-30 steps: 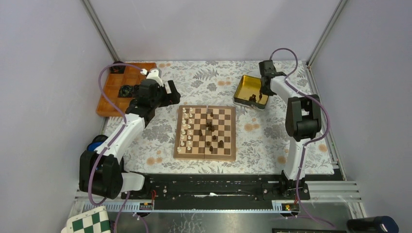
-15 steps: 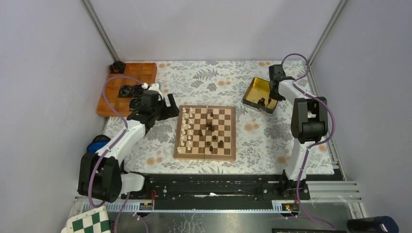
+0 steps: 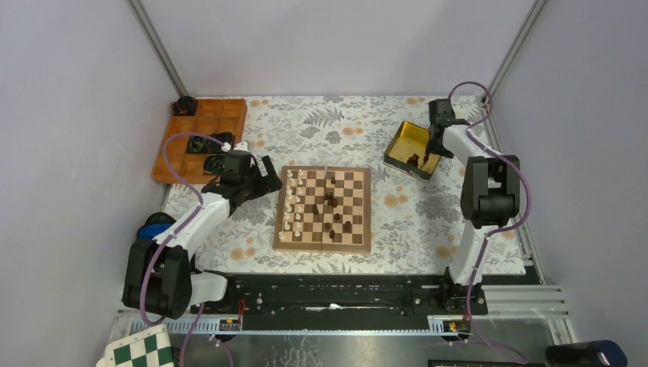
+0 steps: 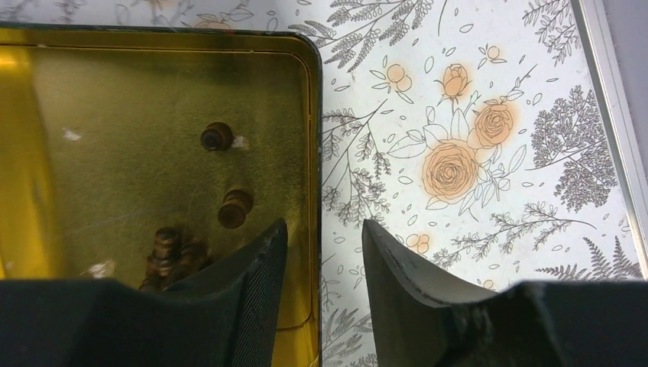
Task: Set up the chess pieces on the board
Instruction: Move the storage box to the center of the board, then adjust the chessboard at the center of the board.
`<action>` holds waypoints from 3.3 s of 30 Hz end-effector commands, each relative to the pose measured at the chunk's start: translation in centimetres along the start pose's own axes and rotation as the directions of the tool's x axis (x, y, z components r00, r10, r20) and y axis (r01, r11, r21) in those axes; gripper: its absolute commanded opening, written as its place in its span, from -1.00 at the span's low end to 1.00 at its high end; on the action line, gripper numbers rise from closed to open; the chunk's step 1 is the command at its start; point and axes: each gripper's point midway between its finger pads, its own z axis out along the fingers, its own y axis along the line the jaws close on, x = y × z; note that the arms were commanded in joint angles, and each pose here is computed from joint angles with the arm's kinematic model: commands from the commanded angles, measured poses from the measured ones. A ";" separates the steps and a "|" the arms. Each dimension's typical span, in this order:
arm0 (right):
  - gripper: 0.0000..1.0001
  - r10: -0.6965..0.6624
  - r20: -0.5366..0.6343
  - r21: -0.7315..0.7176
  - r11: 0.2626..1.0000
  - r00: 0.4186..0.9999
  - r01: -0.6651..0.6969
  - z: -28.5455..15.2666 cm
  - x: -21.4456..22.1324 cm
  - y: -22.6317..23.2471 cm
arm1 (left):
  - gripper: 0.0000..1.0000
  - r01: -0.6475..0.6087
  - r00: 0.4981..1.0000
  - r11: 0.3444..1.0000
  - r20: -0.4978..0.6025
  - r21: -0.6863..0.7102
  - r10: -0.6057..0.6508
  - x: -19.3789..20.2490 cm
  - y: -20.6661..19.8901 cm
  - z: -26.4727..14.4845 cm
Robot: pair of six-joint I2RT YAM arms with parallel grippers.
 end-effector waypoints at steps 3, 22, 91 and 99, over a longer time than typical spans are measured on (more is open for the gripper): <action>-0.04 0.013 0.174 -0.164 0.986 0.985 0.016 -7.9 -5.0 2.4 | 0.98 0.127 0.992 0.992 -0.027 -0.013 -0.127 1.5 0.2 -0.1; -0.89 -0.282 0.048 -0.442 0.854 0.958 0.274 -14.7 12.5 9.7 | 0.45 0.403 0.914 0.915 -0.046 -0.004 -0.403 4.2 1.2 0.4; -0.56 -0.350 0.133 -0.441 0.817 0.927 0.372 -14.3 11.8 16.5 | -0.14 0.483 0.875 0.876 -0.021 -0.017 -0.483 0.9 1.7 1.9; -0.42 -0.322 0.203 -0.484 0.788 0.925 0.381 -17.4 8.6 17.4 | 0.12 0.419 0.904 0.908 0.099 -0.014 -0.416 -3.1 1.5 -0.6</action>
